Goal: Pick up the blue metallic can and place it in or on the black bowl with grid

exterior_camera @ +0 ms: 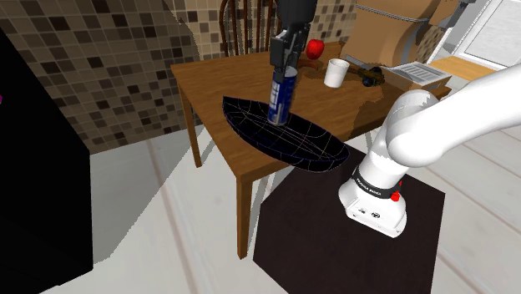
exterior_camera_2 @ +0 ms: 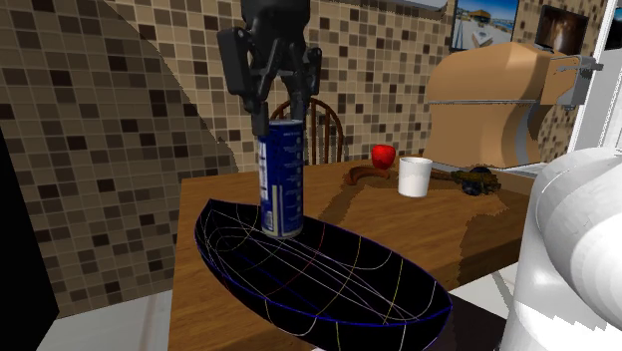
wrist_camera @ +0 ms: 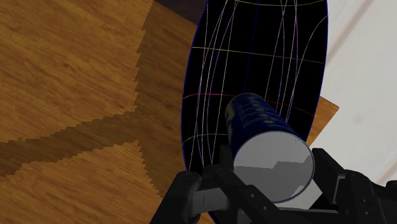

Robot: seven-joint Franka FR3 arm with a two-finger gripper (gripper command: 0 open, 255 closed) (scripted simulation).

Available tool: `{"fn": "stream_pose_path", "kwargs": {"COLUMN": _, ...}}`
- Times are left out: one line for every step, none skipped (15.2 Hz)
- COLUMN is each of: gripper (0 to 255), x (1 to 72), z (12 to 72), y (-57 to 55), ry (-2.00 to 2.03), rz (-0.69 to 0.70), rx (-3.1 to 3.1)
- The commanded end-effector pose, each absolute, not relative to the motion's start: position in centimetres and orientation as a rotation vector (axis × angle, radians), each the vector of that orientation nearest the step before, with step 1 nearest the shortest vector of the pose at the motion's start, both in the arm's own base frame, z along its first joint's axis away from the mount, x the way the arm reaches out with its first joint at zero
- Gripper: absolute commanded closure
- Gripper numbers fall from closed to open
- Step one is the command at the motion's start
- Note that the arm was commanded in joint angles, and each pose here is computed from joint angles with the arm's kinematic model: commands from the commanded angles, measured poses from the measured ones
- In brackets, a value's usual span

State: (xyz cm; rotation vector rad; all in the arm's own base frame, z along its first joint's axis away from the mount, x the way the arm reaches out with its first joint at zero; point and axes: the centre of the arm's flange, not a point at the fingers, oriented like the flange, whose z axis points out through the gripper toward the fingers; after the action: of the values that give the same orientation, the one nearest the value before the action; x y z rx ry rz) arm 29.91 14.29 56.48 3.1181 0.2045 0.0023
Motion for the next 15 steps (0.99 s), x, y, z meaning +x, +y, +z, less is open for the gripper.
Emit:
{"fn": "stream_pose_path", "kwargs": {"gripper": 255, "x": 29.9, "z": 56.5, "y": 14.3, "ry": 0.205, "rz": 0.003, "rx": 3.118}}
{"fn": "stream_pose_path", "kwargs": {"gripper": 255, "x": 29.9, "z": 56.5, "y": 14.3, "ry": 0.205, "rz": 0.003, "rx": 3.118}}
{"fn": "stream_pose_path", "kwargs": {"gripper": 255, "x": 29.9, "z": 56.5, "y": 14.3, "ry": 0.205, "rz": 0.003, "rx": 3.118}}
{"fn": "stream_pose_path", "kwargs": {"gripper": 0, "x": 29.9, "z": 56.5, "y": 14.3, "ry": 0.205, "rz": 0.003, "rx": 3.118}}
{"fn": "stream_pose_path", "kwargs": {"gripper": 0, "x": 29.9, "z": 56.5, "y": 14.3, "ry": 0.205, "rz": 0.003, "rx": 3.118}}
{"fn": "stream_pose_path", "kwargs": {"gripper": 0, "x": 29.9, "z": 56.5, "y": 14.3, "ry": 0.205, "rz": 0.003, "rx": 3.118}}
{"fn": "stream_pose_path", "kwargs": {"gripper": 0, "x": 29.9, "z": 56.5, "y": 14.3, "ry": 0.205, "rz": 0.003, "rx": 3.118}}
{"fn": "stream_pose_path", "kwargs": {"gripper": 0, "x": 29.9, "z": 56.5, "y": 14.3, "ry": 0.205, "rz": 0.003, "rx": 3.118}}
{"fn": "stream_pose_path", "kwargs": {"gripper": 0, "x": 29.9, "z": 56.5, "y": 14.3, "ry": 0.205, "rz": 0.003, "rx": 3.118}}
{"fn": "stream_pose_path", "kwargs": {"gripper": 0, "x": 29.9, "z": 57.8, "y": 14.3, "ry": 0.205, "rz": 0.003, "rx": 3.118}}
{"fn": "stream_pose_path", "kwargs": {"gripper": 0, "x": 29.9, "z": 59.1, "y": 14.3, "ry": 0.205, "rz": 0.003, "rx": 3.118}}
{"fn": "stream_pose_path", "kwargs": {"gripper": 0, "x": 29.9, "z": 60.4, "y": 14.4, "ry": 0.205, "rz": 0.003, "rx": 3.118}}
{"fn": "stream_pose_path", "kwargs": {"gripper": 0, "x": 29.9, "z": 61.5, "y": 14.4, "ry": 0.205, "rz": 0.003, "rx": 3.118}}
{"fn": "stream_pose_path", "kwargs": {"gripper": 0, "x": 29.9, "z": 61.5, "y": 14.4, "ry": 0.205, "rz": 0.003, "rx": 3.118}}
{"fn": "stream_pose_path", "kwargs": {"gripper": 0, "x": 29.9, "z": 61.5, "y": 14.4, "ry": 0.205, "rz": 0.003, "rx": 3.118}}
